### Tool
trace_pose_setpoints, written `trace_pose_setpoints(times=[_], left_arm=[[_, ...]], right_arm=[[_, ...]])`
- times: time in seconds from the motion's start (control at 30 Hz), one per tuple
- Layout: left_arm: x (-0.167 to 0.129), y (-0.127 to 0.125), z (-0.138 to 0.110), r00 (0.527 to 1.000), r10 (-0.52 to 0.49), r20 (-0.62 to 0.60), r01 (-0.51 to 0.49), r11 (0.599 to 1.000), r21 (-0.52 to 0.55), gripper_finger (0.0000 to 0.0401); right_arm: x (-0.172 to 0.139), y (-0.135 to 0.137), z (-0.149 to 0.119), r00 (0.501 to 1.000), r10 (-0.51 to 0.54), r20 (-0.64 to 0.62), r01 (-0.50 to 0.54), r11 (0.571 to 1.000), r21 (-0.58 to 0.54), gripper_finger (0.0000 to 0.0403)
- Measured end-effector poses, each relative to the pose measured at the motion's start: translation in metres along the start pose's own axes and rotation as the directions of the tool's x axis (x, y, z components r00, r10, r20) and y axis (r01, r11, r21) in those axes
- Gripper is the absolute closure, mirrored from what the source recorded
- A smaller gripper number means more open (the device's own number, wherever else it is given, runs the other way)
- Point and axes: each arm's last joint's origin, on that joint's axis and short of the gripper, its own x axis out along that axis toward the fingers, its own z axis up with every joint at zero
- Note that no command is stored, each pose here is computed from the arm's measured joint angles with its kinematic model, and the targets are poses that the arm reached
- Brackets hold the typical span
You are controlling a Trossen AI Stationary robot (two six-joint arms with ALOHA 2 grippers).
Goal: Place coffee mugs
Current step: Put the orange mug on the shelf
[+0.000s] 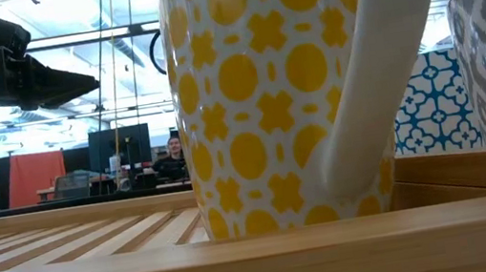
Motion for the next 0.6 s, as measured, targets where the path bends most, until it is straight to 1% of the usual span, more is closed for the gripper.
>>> trace_pose_setpoints(times=[0.2,0.27,0.53,0.6], left_arm=[[0.0000,0.0001,0.0001,1.000,0.001,0.000,-0.001,1.000,0.000,0.0237],[0.0000,0.0000,0.0000,1.000,0.000,0.000,0.000,1.000,0.000,0.0237],[0.0000,0.0000,0.0000,1.000,0.000,0.000,0.000,1.000,0.000,0.0237],[0.0000,0.0000,0.0000,1.000,0.000,0.000,0.000,1.000,0.000,0.0237]], right_arm=[[0.0001,-0.0004,-0.0006,1.000,-0.002,-0.007,0.002,1.000,0.000,0.0354],[0.0004,0.0002,-0.0004,1.000,0.011,-0.009,-0.011,1.000,0.000,0.0369],[0.0006,0.0009,-0.0001,1.000,0.026,-0.013,-0.026,1.000,0.001,0.0371],[0.0002,0.0014,-0.0003,0.999,0.040,-0.024,-0.039,0.999,0.018,0.0370]])
